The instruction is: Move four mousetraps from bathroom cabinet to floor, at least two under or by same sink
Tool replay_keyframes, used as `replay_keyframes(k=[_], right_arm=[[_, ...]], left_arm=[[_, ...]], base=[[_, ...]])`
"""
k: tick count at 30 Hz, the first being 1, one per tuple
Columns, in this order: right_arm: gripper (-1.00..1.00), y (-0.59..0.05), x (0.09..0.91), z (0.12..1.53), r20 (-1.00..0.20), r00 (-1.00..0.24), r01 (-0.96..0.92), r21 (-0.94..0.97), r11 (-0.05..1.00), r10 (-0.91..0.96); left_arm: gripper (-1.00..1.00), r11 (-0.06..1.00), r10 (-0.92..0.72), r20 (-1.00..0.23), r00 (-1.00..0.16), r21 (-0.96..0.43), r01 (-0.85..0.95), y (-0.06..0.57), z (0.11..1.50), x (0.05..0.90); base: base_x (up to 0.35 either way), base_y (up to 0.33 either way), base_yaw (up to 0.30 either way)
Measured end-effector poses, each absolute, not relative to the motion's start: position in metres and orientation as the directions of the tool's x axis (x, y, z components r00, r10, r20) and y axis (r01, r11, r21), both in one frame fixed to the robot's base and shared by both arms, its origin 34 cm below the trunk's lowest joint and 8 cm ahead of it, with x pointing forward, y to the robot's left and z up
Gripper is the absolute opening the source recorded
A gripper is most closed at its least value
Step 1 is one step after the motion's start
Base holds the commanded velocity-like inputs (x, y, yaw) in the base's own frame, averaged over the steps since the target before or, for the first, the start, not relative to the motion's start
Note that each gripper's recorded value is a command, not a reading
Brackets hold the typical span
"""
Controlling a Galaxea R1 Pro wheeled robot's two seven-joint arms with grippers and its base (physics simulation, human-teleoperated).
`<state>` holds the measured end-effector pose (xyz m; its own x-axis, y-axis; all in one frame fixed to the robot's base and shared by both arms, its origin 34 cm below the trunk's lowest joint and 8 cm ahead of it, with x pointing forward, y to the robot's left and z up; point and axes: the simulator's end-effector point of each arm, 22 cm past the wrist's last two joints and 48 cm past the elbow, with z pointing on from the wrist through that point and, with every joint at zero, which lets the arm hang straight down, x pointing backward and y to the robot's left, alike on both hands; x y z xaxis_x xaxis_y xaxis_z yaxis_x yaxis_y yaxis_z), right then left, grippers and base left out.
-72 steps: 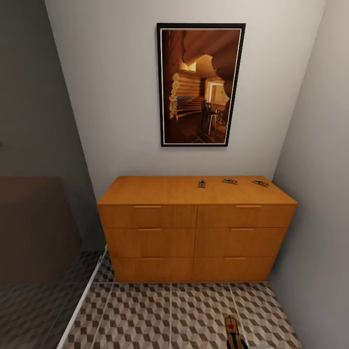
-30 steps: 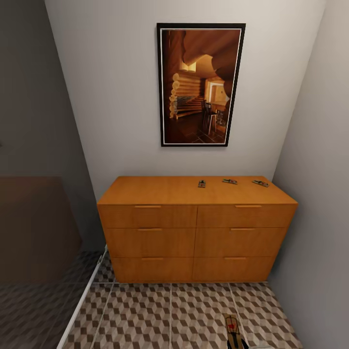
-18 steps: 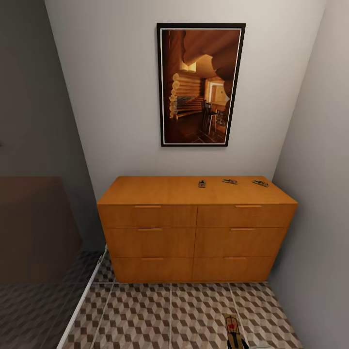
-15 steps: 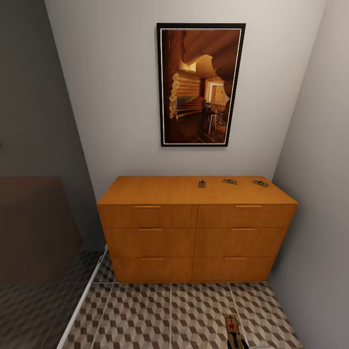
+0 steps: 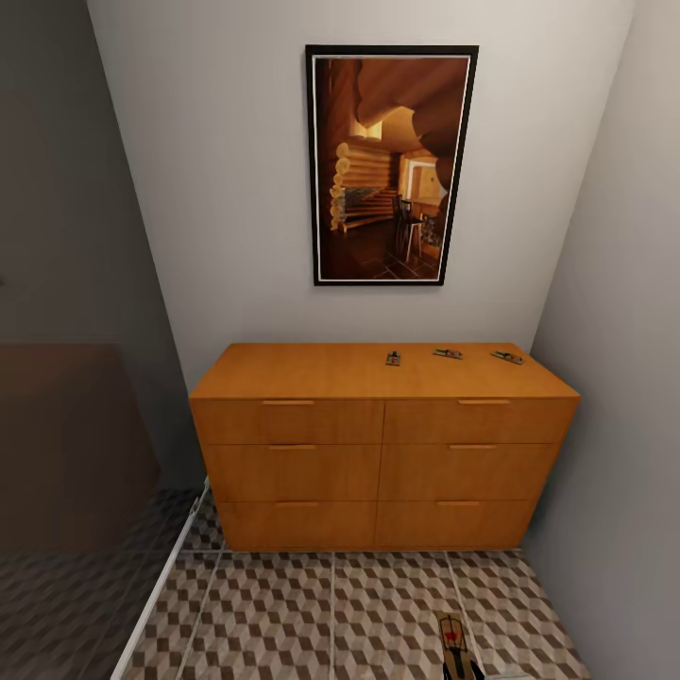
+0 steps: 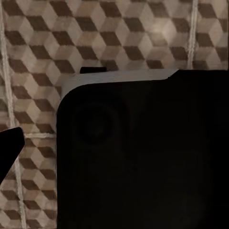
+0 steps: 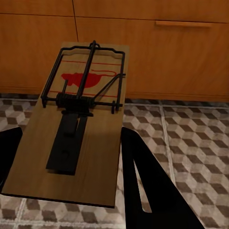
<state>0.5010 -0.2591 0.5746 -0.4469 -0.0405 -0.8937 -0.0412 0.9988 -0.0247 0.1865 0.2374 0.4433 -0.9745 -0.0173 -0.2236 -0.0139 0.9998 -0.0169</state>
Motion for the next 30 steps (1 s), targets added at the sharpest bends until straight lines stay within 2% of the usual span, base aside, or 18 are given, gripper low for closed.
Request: replay_keyframes(k=[13, 22, 30], right_arm=[[-1.0, -0.26, 0.5, 0.572, -0.889, -0.457, -0.04, -0.026, 0.999, -0.041], [-1.0, -0.261, 0.498, 0.569, -0.88, -0.474, -0.039, -0.026, 0.999, -0.042], [-1.0, -0.262, 0.498, 0.569, -0.88, -0.474, -0.039, -0.027, 0.999, -0.042]], left_arm=[[1.0, 1.0, -0.018, -0.434, -0.901, -0.011, -0.014, 0.243, 0.468, 0.309], [1.0, 1.0, -0.014, -0.588, -0.808, -0.011, -0.01, 0.245, 0.529, 0.426], [1.0, 1.0, -0.01, -0.662, -0.75, -0.01, -0.005, 0.245, 0.596, 0.497]], base=[[0.0, 0.0, 0.0], [0.0, 0.0, 0.0], [0.0, 0.0, 0.0]])
